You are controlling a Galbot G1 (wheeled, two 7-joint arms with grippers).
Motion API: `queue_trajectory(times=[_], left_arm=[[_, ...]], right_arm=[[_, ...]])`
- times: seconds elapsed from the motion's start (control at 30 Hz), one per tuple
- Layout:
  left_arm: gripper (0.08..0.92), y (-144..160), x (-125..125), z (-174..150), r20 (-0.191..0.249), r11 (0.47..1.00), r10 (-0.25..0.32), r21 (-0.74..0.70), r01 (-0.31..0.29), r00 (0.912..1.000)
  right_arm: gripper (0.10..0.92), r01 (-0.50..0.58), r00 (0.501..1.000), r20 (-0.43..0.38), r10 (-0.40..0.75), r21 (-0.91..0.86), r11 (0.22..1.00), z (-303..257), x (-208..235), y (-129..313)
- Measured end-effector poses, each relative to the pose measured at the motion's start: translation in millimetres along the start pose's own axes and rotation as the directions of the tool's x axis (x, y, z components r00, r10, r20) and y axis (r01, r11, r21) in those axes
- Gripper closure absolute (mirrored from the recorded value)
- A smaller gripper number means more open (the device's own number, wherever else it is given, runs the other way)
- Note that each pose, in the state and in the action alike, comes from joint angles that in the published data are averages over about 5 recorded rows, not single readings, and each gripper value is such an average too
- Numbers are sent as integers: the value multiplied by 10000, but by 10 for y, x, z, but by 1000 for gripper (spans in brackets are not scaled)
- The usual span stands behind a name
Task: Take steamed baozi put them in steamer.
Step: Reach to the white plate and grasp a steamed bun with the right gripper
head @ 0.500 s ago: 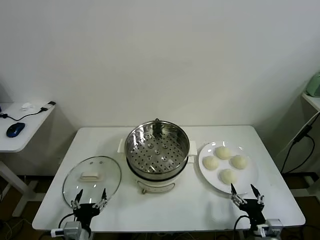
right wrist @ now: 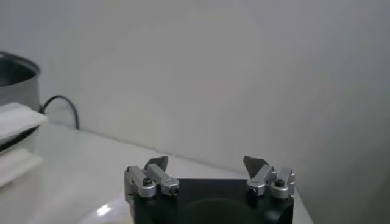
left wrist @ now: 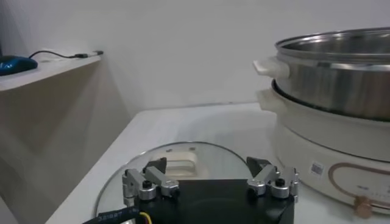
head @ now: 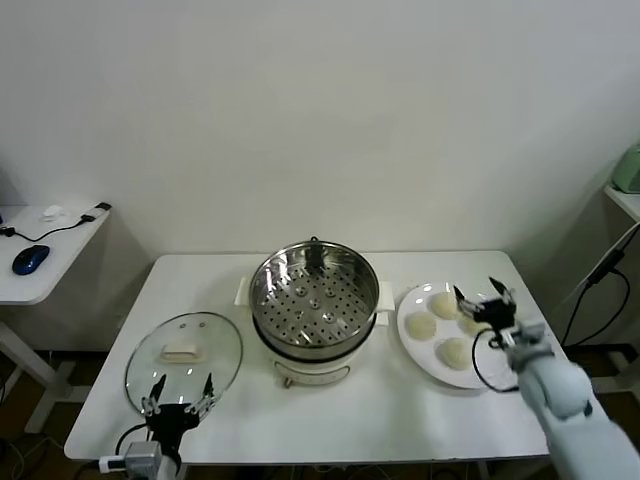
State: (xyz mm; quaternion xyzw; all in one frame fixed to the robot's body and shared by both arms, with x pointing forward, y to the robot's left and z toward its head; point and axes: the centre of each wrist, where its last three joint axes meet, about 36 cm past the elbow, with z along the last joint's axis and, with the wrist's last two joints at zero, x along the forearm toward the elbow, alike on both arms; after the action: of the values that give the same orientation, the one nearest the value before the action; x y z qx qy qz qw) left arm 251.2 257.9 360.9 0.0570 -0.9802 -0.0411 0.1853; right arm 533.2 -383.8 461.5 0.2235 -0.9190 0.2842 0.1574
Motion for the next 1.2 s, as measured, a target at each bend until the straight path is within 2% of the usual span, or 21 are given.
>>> queue_trajectory(times=[0.13, 0.27, 0.37, 0.53, 0.67, 0.8, 0.97, 1.2], left_arm=[[177, 11, 10, 19, 6, 10000, -27, 42, 27, 10000], [177, 19, 10, 40, 4, 10000, -41, 62, 41, 10000], [177, 19, 6, 56, 4, 10000, -43, 77, 43, 10000], [177, 7, -7, 83, 4, 10000, -1, 83, 1, 10000], [177, -1, -13, 90, 35, 10000, 51, 41, -51, 10000], [177, -3, -16, 116, 15, 10000, 67, 20, -67, 10000], [177, -2, 5, 176, -82, 10000, 85, -8, -85, 9999], [177, 7, 3, 218, -142, 9999, 82, -57, -83, 9999]], right_arm=[[200, 2203, 9752, -716, -2092, 2338, 9470, -218, -182, -482], [200, 4265, 9039, -2102, -3725, 3773, 8220, -406, -293, -943], [200, 5539, 8310, -3326, -4459, 4201, 7188, -552, -356, -1205], [200, 6957, 7107, -5062, -4885, 4027, 5949, -679, -469, -1440], [200, 7509, 6428, -5865, -4928, 3551, 5568, -660, -594, -1494], [200, 7707, 6071, -6263, -4890, 3143, 5543, -603, -765, -1468], [200, 7756, 5854, -6569, -4751, 2832, 5641, -494, -1003, -1375], [200, 7657, 5814, -6754, -4536, 2657, 5857, -368, -1319, -1204]])
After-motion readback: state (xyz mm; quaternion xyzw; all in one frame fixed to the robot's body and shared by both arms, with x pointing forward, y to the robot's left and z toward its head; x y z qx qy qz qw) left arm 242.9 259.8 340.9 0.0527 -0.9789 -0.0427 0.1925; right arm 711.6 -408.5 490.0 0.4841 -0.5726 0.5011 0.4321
